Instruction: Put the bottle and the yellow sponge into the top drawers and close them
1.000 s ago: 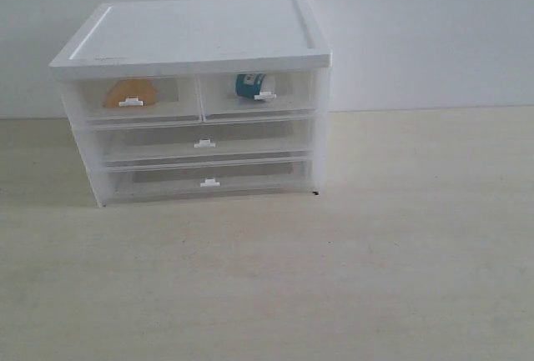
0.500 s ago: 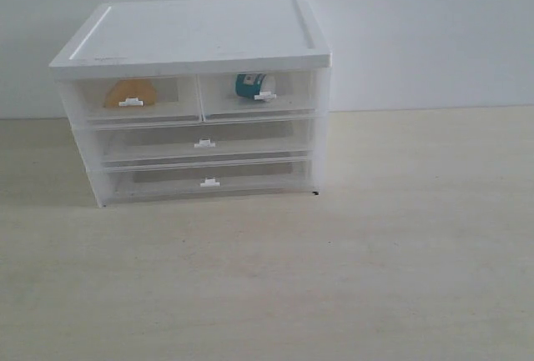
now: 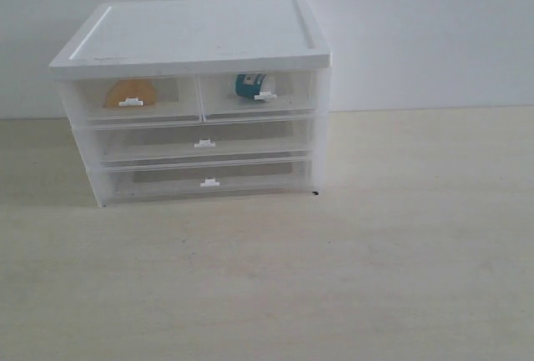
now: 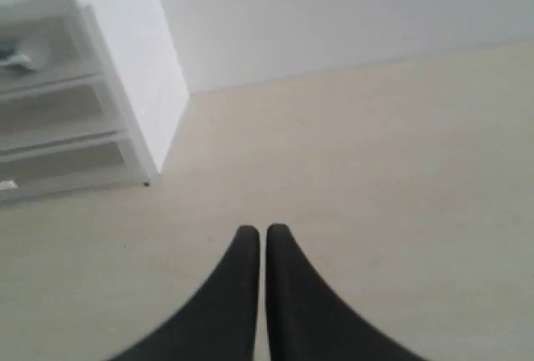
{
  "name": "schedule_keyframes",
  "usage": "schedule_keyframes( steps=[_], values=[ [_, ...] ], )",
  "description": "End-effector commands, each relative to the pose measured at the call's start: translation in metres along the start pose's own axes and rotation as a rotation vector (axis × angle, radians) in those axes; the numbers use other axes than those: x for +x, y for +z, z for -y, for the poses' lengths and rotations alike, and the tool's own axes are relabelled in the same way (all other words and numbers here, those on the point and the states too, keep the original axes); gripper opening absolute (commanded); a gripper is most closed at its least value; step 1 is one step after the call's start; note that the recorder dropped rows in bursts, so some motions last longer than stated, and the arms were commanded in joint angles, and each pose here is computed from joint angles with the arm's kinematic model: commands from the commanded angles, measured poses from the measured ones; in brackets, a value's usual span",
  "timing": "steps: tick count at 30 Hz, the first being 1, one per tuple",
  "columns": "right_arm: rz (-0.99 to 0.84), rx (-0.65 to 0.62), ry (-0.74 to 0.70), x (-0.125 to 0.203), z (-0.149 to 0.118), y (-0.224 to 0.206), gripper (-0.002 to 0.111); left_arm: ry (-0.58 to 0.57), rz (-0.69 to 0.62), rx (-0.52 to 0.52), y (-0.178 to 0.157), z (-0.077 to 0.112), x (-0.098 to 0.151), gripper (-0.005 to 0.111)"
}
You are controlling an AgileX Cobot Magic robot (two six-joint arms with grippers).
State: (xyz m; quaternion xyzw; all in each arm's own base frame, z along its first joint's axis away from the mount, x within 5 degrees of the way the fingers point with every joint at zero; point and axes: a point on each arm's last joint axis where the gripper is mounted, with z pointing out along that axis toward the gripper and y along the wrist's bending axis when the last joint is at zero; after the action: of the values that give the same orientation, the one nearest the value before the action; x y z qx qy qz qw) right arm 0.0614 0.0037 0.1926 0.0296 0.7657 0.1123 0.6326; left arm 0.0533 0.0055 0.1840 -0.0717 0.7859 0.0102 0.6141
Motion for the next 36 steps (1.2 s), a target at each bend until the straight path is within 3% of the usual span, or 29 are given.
schedule_keyframes(
  steps=[1, 3, 8, 10, 12, 16, 23, 36],
  values=[
    [-0.097, 0.098, 0.079, 0.010, 0.009, -0.001, 0.000, 0.008, -0.003, 0.005, 0.000, 0.000, 0.001, 0.004],
    [-0.073, 0.055, 0.103, 0.008, 0.005, 0.000, 0.000, 0.008, -0.003, 0.005, 0.000, 0.000, 0.001, 0.004],
    [0.129, -0.215, 0.220, -0.013, -0.018, -0.003, 0.000, 0.008, -0.003, 0.005, 0.000, 0.000, 0.001, 0.004],
    [0.162, -0.243, 0.258, -0.016, -0.020, -0.004, 0.000, 0.008, -0.003, 0.005, 0.000, 0.000, 0.001, 0.004],
    [0.152, -0.232, 0.256, -0.015, -0.019, -0.003, 0.000, 0.008, -0.003, 0.005, 0.000, 0.000, 0.001, 0.004],
    [-0.007, -0.178, 0.059, 0.001, -0.016, -0.001, 0.000, 0.008, -0.003, 0.005, 0.000, 0.000, 0.001, 0.004],
    [-0.114, -0.144, -0.196, 0.013, -0.012, -0.001, 0.000, 0.008, -0.003, 0.005, 0.000, 0.000, 0.001, 0.004],
    [-0.073, -0.030, -0.202, 0.012, -0.004, -0.006, 0.000, 0.008, -0.003, 0.005, 0.000, 0.000, 0.001, 0.004]
  ],
)
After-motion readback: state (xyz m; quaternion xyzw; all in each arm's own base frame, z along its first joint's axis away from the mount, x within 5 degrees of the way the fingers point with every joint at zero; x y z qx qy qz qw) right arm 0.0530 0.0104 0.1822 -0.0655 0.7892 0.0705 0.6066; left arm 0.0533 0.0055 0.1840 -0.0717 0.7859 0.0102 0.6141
